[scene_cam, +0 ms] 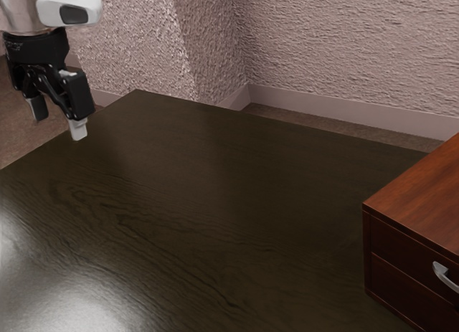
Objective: Pull the drawer handle with one arm to open the drawer
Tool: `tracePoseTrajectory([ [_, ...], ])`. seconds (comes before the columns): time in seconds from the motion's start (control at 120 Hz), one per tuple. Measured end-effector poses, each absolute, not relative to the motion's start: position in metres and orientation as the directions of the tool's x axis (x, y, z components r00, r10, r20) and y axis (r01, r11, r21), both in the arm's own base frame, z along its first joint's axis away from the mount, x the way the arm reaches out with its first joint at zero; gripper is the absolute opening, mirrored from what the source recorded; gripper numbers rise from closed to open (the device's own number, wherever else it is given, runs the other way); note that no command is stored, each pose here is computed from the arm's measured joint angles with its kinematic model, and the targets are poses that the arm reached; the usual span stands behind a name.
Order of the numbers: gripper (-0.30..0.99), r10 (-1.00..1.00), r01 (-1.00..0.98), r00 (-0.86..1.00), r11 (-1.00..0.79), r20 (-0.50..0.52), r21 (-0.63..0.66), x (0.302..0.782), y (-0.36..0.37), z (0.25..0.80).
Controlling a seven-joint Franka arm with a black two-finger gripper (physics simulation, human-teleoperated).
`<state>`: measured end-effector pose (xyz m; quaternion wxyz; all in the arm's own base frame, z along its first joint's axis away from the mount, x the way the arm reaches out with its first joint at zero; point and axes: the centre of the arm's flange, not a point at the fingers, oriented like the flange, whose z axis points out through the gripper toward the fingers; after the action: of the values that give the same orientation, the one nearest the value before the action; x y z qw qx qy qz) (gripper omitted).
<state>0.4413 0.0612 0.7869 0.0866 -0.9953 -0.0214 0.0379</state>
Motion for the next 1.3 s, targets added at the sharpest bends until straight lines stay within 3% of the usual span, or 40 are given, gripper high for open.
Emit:
tracePoseTrajectory([
  [0.2,0.69,-0.006,0.004,0.998,-0.984,0.057,-0.176,0.447,0.058,0.806],
  [0.3,0.69,-0.119,-0.100,0.988,-0.979,0.102,-0.176,0.447,0.014,0.817],
  [0.617,0.69,-0.403,-0.370,0.905,-0.904,0.136,-0.217,0.458,-0.053,0.807],
  [0.858,0.69,-0.683,-0.628,0.719,-0.718,0.129,-0.301,0.426,-0.149,0.789],
  [1.3,0.69,-0.918,-0.836,0.375,-0.396,0.132,-0.379,0.399,-0.233,0.718],
])
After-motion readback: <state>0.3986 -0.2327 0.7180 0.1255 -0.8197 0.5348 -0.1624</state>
